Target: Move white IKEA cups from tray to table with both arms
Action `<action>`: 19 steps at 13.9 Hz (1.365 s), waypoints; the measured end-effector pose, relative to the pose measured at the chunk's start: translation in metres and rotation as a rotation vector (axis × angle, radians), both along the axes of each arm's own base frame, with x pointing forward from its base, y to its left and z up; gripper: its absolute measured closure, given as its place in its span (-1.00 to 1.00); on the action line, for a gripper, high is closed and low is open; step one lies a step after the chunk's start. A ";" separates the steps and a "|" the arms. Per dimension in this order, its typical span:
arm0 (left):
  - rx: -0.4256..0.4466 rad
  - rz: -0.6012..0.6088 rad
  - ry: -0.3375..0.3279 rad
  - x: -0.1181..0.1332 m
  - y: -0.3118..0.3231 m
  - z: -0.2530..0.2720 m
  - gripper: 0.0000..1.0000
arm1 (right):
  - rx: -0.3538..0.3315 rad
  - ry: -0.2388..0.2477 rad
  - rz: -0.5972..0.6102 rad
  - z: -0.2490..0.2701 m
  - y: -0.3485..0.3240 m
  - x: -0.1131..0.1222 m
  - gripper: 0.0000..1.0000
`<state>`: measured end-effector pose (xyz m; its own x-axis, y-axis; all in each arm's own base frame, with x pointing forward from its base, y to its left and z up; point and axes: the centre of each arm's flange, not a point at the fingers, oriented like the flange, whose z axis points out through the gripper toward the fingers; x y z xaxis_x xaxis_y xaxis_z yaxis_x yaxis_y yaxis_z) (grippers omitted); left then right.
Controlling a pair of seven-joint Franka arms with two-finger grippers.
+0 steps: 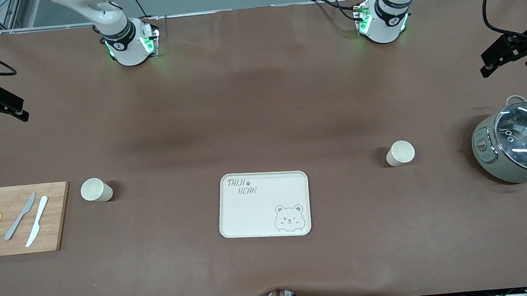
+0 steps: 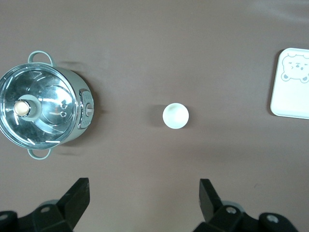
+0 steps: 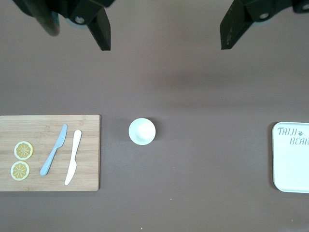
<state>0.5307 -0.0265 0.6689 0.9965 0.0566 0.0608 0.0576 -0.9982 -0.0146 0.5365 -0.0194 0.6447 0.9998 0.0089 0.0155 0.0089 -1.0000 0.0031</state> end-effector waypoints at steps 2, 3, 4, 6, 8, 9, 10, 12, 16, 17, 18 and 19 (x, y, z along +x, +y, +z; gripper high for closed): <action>-0.001 -0.001 0.000 0.001 0.000 0.000 -1.00 | 0.000 0.000 0.000 0.000 0.000 0.000 -1.00; -0.001 -0.001 0.004 0.002 0.000 -0.002 -1.00 | 0.000 0.000 0.000 0.000 0.000 0.000 -1.00; -0.001 0.000 0.008 0.003 0.000 -0.003 -1.00 | 0.000 -0.001 0.000 0.000 0.000 0.000 -1.00; -0.001 0.000 0.015 0.005 0.000 -0.006 -1.00 | 0.000 -0.002 0.000 0.000 0.000 0.000 -1.00; -0.002 -0.001 0.021 0.007 0.000 -0.009 -1.00 | 0.000 -0.002 0.000 0.000 0.000 0.000 -1.00; -0.002 -0.002 0.027 0.008 0.000 -0.011 -1.00 | 0.000 -0.002 0.000 0.000 0.000 0.000 -1.00; -0.003 -0.003 0.032 0.010 -0.001 -0.014 -1.00 | 0.000 -0.002 0.000 0.000 0.000 0.000 -1.00; -0.003 -0.005 0.038 0.013 -0.002 -0.017 -1.00 | 0.000 -0.002 0.000 0.000 0.000 0.000 -1.00; -0.004 -0.002 0.030 0.013 0.000 -0.014 -1.00 | 0.000 -0.002 -0.001 0.000 0.000 0.000 -1.00; -0.004 -0.002 0.022 0.013 0.000 -0.010 -1.00 | 0.000 -0.002 -0.001 0.000 0.000 0.000 -1.00; -0.005 -0.001 0.013 0.013 0.001 -0.005 -1.00 | 0.000 -0.002 -0.001 0.000 0.000 0.000 -1.00; -0.005 0.002 0.007 0.013 0.002 -0.002 -1.00 | 0.000 -0.002 -0.001 0.000 0.000 0.000 -1.00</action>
<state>0.5434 -0.0246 0.6667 0.9968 0.0584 0.0537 0.0590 -0.9982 -0.0098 0.5367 -0.0192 0.6448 0.9998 0.0079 0.0174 0.0079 -1.0000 0.0031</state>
